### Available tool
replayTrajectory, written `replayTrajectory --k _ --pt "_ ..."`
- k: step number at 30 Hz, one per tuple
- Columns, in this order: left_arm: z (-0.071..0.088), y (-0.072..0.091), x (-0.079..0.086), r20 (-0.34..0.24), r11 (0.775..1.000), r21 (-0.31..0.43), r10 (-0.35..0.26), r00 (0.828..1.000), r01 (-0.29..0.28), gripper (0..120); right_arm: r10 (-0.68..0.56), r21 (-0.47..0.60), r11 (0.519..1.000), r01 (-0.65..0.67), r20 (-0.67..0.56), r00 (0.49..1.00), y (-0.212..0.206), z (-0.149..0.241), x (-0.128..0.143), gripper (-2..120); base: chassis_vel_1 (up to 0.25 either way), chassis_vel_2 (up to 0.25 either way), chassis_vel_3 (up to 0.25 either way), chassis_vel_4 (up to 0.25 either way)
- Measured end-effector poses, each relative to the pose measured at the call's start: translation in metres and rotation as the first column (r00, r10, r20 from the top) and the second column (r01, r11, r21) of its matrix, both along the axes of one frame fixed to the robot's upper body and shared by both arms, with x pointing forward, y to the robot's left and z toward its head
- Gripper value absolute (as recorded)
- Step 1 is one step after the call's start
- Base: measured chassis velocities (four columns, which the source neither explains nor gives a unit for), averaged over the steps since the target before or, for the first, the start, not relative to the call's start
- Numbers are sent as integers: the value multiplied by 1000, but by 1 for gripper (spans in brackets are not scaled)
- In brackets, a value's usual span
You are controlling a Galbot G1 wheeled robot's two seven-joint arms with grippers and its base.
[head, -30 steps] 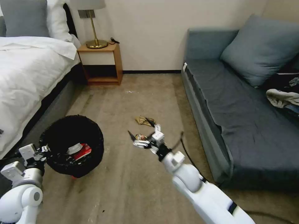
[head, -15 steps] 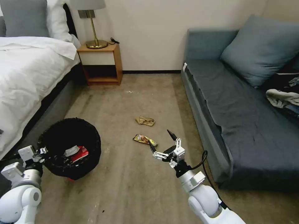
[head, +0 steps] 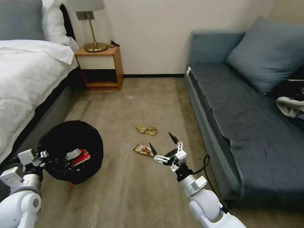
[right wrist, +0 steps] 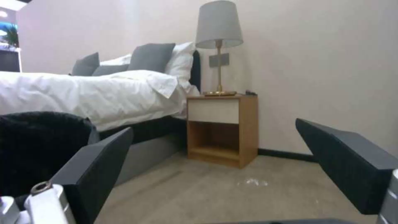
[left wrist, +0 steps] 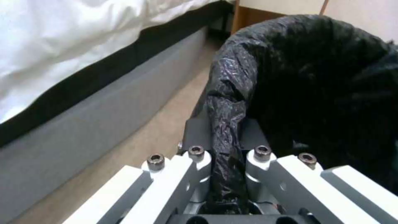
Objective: Pick up the trash bin, then pick up the garbage on the floor and place it into the trash bin.
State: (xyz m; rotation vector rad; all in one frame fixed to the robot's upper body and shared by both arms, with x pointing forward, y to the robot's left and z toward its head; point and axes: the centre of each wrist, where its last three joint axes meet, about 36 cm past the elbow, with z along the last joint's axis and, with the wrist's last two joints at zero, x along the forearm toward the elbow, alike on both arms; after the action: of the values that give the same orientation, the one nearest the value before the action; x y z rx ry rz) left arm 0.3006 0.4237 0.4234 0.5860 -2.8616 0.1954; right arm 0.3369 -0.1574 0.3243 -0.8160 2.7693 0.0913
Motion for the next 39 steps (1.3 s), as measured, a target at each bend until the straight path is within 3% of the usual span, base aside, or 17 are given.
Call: replayTrajectory --k 23,26,31,35,36,39 --pt "1 1 0 3 1000 4 -3 1000 3 5 23 -28 999 -23 7 1000 -1 -7 11 100 -174 172 173 -179" --pt "0 1 0 2 1000 3 -2 1000 2 5 36 -57 998 -36 0 999 -1 -8 13 100 -95 88 121 -94" --pt "0 2 1 2 1000 4 0 1000 0 5 64 -202 976 -78 -74 995 0 -6 22 100 -3 6 7 -17" --pt "-1 2 2 3 1000 3 2 1000 -2 5 84 -400 894 -204 -297 951 -4 6 34 100 0 0 0 0" --pt "-1 2 2 3 1000 3 2 1000 -2 5 84 -400 894 -204 -297 951 -4 6 34 100 0 0 0 0" --pt "-2 1 1 2 1000 1 3 1000 -3 5 87 -475 810 -344 -482 872 -1 10 45 100 0 0 0 0"
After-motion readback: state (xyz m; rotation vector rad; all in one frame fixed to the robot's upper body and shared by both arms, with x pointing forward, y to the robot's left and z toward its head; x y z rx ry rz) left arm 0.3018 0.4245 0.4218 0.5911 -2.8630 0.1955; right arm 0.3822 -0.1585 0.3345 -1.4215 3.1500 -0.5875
